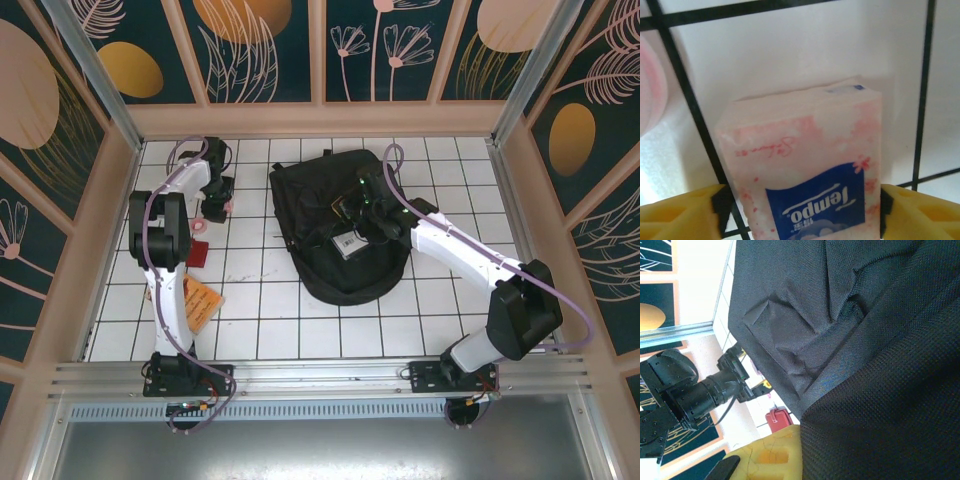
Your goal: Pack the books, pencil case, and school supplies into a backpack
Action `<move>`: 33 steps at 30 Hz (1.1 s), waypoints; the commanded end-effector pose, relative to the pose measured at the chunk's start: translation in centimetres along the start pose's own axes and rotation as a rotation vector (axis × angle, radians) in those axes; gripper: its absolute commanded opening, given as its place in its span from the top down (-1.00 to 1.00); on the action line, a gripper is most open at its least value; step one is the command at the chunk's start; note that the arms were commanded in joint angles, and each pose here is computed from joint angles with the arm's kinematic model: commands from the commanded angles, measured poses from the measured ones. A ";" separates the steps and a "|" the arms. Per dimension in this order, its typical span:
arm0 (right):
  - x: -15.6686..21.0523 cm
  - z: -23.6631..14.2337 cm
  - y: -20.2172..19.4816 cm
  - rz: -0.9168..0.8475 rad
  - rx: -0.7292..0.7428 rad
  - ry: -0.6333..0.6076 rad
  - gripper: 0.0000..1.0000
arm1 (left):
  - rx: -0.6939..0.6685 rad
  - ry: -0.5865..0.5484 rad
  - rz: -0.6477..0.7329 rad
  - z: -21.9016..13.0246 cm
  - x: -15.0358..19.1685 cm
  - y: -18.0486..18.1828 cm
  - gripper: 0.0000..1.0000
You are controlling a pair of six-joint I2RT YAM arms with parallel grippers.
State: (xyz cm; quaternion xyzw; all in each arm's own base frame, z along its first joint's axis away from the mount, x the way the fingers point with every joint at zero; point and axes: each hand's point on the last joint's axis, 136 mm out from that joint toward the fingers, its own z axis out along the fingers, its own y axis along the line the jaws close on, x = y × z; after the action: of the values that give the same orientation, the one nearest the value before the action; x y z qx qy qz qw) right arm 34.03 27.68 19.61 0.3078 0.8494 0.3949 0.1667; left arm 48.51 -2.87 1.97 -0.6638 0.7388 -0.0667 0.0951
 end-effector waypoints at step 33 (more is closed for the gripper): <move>-1.9 3.3 15.8 0.122 -0.191 0.022 1.00 | 0.668 0.004 0.712 -24.3 9.5 8.9 0.28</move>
State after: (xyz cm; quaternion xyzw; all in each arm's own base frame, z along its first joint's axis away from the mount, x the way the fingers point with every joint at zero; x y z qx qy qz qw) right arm 43.31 35.05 25.88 0.3559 0.8080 0.4426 0.1567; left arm 34.28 -10.67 21.69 -0.3432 0.8630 -0.2292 0.2913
